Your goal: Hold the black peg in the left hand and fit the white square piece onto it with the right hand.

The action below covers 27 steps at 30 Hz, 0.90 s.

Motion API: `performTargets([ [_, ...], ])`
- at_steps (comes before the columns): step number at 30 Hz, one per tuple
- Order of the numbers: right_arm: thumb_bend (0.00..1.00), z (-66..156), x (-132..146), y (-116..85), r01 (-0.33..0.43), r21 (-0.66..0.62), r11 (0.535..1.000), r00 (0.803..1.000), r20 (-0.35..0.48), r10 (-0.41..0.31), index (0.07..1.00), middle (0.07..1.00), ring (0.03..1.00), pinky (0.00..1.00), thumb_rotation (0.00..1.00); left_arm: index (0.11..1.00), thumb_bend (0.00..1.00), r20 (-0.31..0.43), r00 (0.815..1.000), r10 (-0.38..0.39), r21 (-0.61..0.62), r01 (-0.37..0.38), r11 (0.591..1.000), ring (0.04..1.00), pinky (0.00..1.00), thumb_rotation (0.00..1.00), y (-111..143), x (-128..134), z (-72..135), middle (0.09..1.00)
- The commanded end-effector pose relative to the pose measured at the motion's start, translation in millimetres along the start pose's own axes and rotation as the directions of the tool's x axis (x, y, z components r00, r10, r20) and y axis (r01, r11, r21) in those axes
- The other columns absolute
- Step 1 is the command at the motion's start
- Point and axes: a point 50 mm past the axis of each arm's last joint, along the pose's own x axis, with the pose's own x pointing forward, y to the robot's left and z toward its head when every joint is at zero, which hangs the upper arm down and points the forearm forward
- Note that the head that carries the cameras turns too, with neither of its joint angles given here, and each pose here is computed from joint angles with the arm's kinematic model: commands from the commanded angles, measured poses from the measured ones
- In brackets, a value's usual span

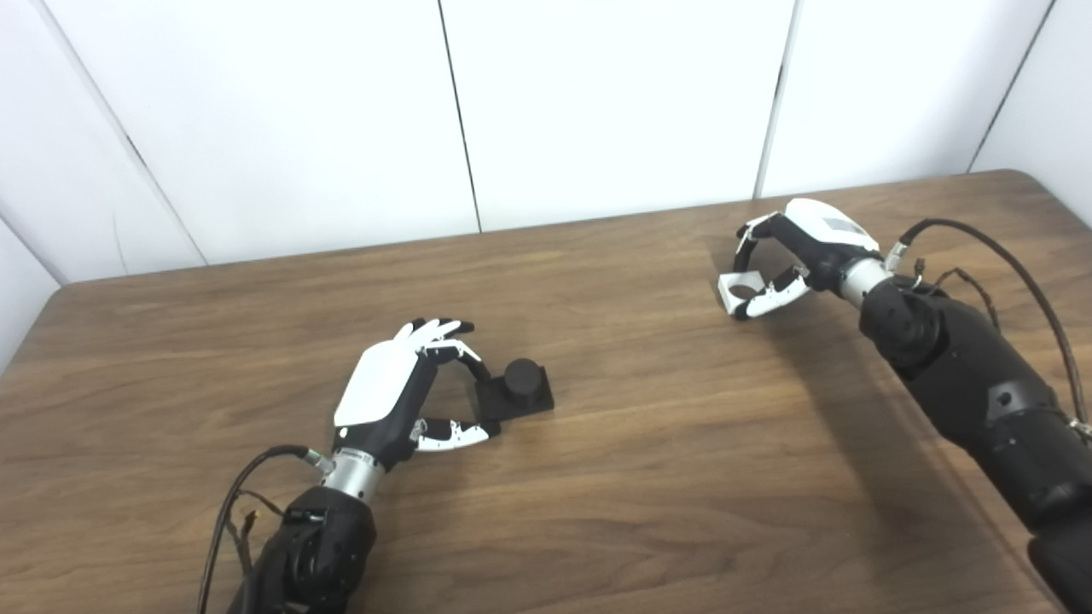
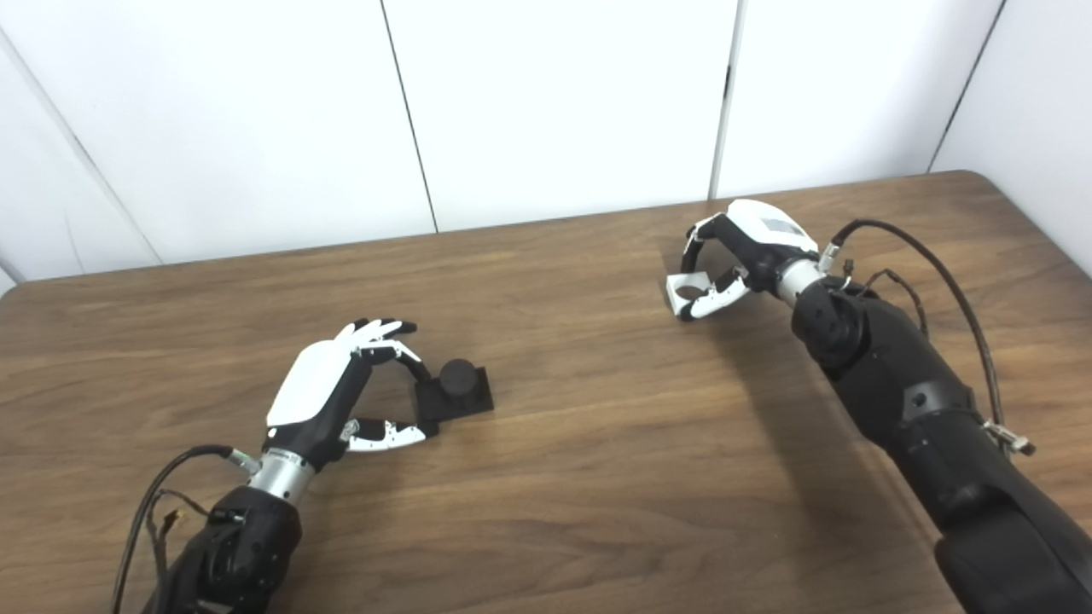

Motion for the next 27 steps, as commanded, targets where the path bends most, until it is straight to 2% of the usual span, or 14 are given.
performTargets([
  [1, 0.51, 0.0, 3.9, -19.5, 0.057, -0.026, 0.998, 0.998, 0.008, -0.056, 0.486, 0.815, 0.884, 0.96, 0.13, 0.489, 0.52, -0.014, 1.0, 0.006, 0.049, -0.005, 0.999, 0.917, 0.98, 0.08, 11.9, -2.2, -6.7, 0.868],
  [10, 0.51, -0.2, 2.0, -23.2, 0.074, -0.021, 0.997, 0.997, 0.025, -0.073, 0.486, 0.802, 0.866, 0.93, 0.13, 0.489, 0.52, -0.011, 1.0, 0.009, 0.054, -0.009, 0.999, 0.915, 0.97, 0.08, 13.3, -2.1, -5.7, 0.869],
  [17, 0.52, 7.5, -0.8, -33.3, 0.133, -0.027, 0.991, 0.989, 0.074, -0.131, 0.485, 0.796, 0.863, 0.93, 0.13, 0.489, 0.52, -0.01, 1.0, 0.01, 0.053, -0.009, 0.999, 0.914, 0.96, 0.08, 13.8, 0.6, -5.6, 0.866],
  [22, 0.52, 17.7, -7.0, -49.2, 0.222, -0.017, 0.975, 0.967, 0.133, -0.218, 0.484, 0.808, 0.911, 0.94, 0.13, 0.489, 0.52, -0.009, 1.0, 0.01, 0.051, -0.01, 0.999, 0.914, 0.95, 0.08, 13.7, 3.7, -5.1, 0.865],
  [27, 0.52, 33.1, -15.9, -66.6, 0.273, 0.008, 0.962, 0.946, 0.18, -0.27, 0.484, 0.83, 0.942, 0.98, 0.14, 0.489, 0.52, -0.011, 1.0, 0.006, 0.057, -0.005, 0.998, 0.916, 0.95, 0.08, 14.3, 3.8, -4.5, 0.867],
])
